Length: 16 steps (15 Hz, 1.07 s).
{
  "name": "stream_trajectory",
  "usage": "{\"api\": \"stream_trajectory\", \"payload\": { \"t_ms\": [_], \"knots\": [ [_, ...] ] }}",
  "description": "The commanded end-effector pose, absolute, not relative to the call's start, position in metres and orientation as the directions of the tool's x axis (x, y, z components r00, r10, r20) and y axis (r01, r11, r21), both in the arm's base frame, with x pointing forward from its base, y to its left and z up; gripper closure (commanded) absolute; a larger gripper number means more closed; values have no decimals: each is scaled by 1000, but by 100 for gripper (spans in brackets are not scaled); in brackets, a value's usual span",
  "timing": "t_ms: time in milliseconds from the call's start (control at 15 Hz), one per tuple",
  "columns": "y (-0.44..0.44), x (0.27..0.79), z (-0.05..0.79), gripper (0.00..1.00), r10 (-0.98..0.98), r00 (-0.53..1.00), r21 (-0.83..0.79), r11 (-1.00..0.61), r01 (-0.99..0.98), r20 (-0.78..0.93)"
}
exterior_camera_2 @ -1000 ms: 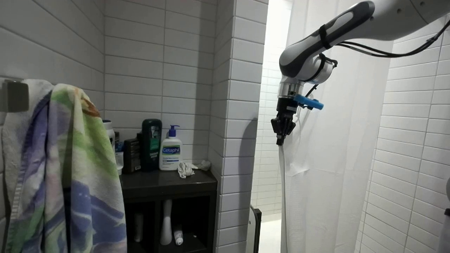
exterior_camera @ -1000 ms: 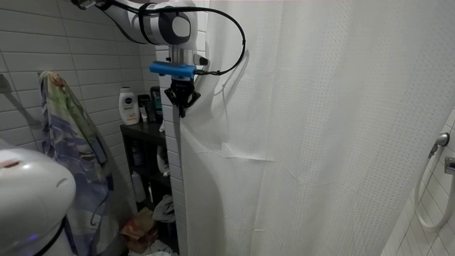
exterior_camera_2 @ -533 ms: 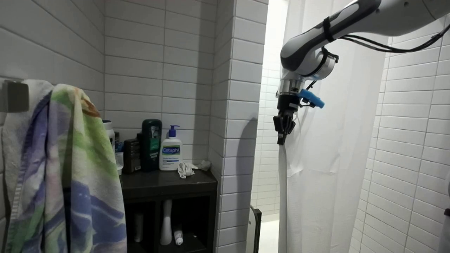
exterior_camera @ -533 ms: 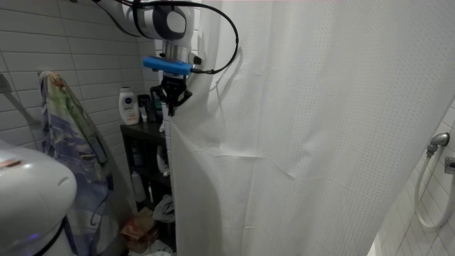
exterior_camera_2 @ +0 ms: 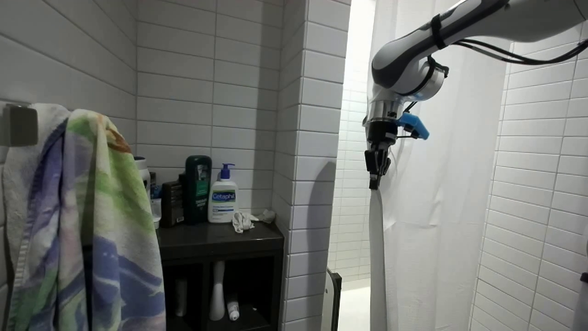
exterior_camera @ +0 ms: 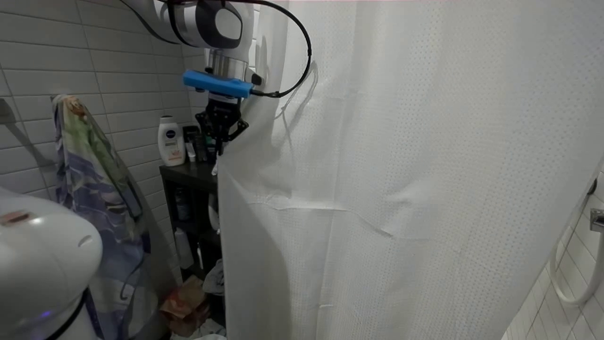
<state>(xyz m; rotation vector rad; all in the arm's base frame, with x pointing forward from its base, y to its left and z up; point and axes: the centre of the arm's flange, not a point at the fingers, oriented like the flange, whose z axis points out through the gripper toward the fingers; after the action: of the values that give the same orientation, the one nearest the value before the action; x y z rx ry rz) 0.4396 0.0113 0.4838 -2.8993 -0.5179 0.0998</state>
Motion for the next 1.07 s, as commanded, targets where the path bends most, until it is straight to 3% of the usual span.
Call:
{"api": "stream_trajectory", "payload": {
  "t_ms": [0,133,467,733,1000],
  "knots": [
    [10,428,477,71,368,928,-213,-913,349,-55],
    [7,427,472,62,365,928,-216,-914,344,-69],
    [-9,428,466,28,332,940,-212,-927,309,-79],
    [-51,434,468,2,200,980,-126,-972,198,-8],
    [-111,438,473,0,37,992,-15,-999,39,118]
  ]
}}
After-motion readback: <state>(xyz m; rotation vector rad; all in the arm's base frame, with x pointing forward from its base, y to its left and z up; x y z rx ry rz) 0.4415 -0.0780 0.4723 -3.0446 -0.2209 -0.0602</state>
